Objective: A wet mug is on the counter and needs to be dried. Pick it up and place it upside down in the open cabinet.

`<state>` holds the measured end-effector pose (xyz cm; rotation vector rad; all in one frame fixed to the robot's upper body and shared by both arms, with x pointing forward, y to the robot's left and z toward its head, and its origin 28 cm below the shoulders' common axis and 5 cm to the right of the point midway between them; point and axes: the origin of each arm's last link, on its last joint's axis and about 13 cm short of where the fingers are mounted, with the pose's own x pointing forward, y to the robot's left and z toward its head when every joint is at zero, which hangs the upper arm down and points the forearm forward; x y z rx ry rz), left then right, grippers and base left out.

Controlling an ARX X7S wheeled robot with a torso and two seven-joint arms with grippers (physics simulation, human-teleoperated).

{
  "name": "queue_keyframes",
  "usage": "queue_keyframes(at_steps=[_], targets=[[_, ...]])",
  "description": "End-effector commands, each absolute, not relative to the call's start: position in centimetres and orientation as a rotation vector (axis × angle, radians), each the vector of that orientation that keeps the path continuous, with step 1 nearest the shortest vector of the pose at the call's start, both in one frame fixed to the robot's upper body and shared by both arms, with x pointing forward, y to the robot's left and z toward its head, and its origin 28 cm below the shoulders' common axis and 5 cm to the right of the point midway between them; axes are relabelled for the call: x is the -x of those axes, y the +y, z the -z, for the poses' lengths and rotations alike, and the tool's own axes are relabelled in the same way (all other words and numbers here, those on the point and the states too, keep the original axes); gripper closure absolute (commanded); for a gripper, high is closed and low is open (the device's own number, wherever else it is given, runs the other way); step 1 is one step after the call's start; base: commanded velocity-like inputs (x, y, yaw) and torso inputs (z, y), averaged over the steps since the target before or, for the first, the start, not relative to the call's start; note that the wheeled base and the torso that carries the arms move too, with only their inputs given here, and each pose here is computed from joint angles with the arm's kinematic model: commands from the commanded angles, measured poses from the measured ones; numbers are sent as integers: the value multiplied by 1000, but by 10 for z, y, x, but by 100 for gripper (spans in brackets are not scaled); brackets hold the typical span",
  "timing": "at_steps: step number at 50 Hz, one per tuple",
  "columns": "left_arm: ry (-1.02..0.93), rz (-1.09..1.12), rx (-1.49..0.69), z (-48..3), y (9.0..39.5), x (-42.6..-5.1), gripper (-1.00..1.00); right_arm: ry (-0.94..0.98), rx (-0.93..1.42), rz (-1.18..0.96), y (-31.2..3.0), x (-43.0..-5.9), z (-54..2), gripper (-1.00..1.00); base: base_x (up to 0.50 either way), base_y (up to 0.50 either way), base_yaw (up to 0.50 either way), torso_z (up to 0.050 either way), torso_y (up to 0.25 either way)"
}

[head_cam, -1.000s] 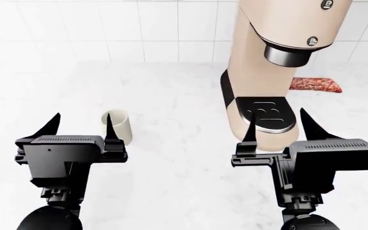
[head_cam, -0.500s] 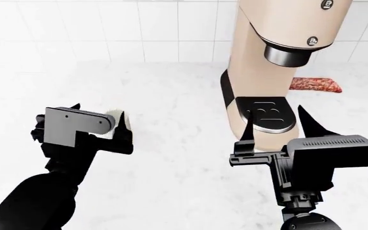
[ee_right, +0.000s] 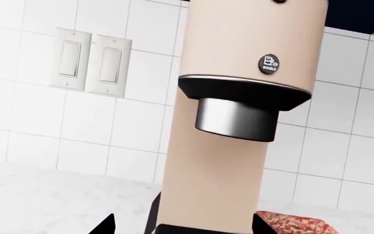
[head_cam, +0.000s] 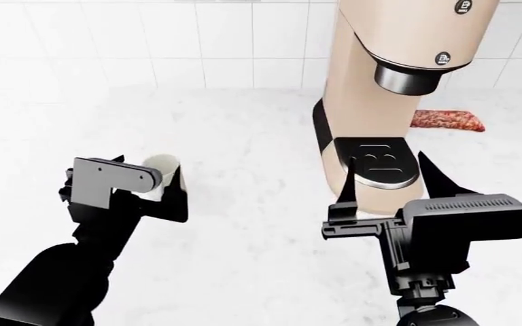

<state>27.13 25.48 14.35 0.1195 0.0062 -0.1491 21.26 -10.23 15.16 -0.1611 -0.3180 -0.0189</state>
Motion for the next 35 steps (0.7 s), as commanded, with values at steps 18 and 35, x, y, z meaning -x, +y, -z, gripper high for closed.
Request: queue_keyframes(at_steps=[18, 35], targets=[[150, 72, -175, -107, 271, -279, -100, -317, 163, 7, -100, -212, -152, -100, 0, 0, 0, 0, -1], [172, -7, -206, -101, 272, -284, -100, -319, 167, 4, -100, -212, -151, -100, 0, 0, 0, 0, -2]])
